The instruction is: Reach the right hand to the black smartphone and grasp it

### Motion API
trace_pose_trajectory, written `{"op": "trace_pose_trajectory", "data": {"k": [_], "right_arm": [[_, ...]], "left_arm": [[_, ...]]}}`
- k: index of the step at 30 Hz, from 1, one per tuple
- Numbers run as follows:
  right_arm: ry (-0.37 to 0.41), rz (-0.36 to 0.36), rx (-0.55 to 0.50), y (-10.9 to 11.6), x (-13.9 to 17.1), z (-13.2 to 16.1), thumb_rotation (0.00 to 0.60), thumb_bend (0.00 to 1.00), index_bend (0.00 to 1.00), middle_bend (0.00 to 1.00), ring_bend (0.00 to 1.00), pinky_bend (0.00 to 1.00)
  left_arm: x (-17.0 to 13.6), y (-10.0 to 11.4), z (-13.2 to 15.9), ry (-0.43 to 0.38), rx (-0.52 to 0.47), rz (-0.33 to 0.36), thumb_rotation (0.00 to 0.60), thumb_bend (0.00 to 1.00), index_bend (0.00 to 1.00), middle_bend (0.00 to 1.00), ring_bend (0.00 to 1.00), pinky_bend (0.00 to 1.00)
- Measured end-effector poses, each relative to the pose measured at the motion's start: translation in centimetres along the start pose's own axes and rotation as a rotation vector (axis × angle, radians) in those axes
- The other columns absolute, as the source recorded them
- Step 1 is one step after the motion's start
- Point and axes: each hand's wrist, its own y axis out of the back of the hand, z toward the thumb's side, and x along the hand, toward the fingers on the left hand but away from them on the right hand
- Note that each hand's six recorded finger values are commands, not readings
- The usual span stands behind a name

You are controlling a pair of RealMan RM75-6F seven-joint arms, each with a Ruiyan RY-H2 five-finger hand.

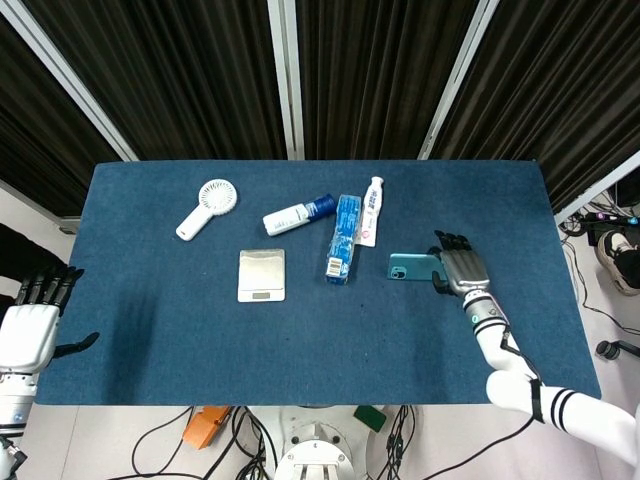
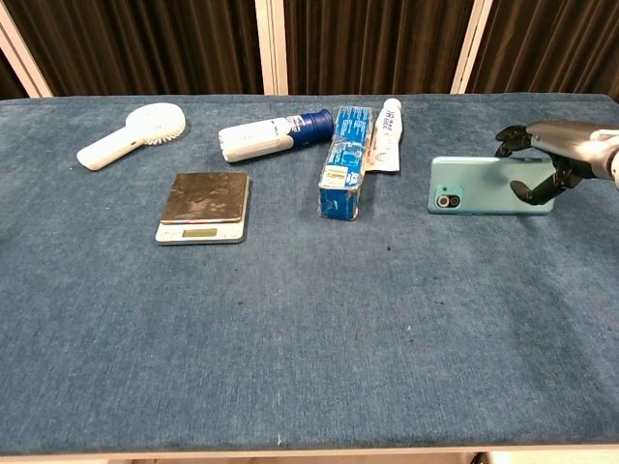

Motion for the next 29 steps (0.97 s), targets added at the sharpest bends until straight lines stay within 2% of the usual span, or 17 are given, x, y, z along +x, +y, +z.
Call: {"op": "trace_pose_trajectory", "data": {"k": [7, 11, 13, 16, 19, 24, 29], "right_arm": [[-0.018, -0.046, 0.014, 1.3, -0.4, -0.3, 0.600, 0.70, 0.33, 0.06, 0.00, 0.00], [-0.030, -0.109, 0.020, 2.7, 0.8, -1.1, 0.600, 0.69, 0.23, 0.06, 0.00, 0.00], [-0.039, -0.146, 0.020, 3.6, 1.8, -1.8, 0.600, 0.64, 0.17, 0.06, 0.00, 0.00], [-0.057, -0.206, 0.012, 5.1, 4.2, -3.3, 0.600, 0.49, 0.12, 0.06, 0.00, 0.00], [-0.084, -0.268, 0.001, 6.6, 7.4, -5.3, 0.600, 0.39, 0.09, 0.06, 0.00, 0.00], [-0.130, -0.373, -0.022, 8.1, 13.7, -8.8, 0.600, 0.36, 0.08, 0.06, 0.00, 0.00], [-0.154, -0.414, -0.054, 8.1, 19.1, -11.3, 0.600, 0.36, 0.08, 0.06, 0.00, 0.00]], "left_arm": [[0.1, 0.1, -0.1, 0.002, -0.003, 0.007, 0.600, 0.13, 0.10, 0.09, 0.03, 0.00], [0.1, 0.2, -0.1, 0.002, -0.007, 0.011, 0.600, 0.13, 0.10, 0.09, 0.03, 0.00], [0.2, 0.2, -0.2, 0.003, -0.009, 0.017, 0.600, 0.13, 0.10, 0.09, 0.03, 0.00], [0.1, 0.4, -0.2, 0.005, -0.014, 0.024, 0.600, 0.13, 0.10, 0.09, 0.03, 0.00], [0.1, 0.4, -0.2, 0.005, -0.018, 0.030, 0.600, 0.13, 0.10, 0.09, 0.03, 0.00], [0.0, 0.6, 0.2, -0.003, -0.022, 0.036, 0.600, 0.13, 0.10, 0.09, 0.04, 0.00], [-0.1, 0.7, 0.6, -0.010, -0.023, 0.036, 0.600, 0.13, 0.10, 0.09, 0.04, 0.00]]}}
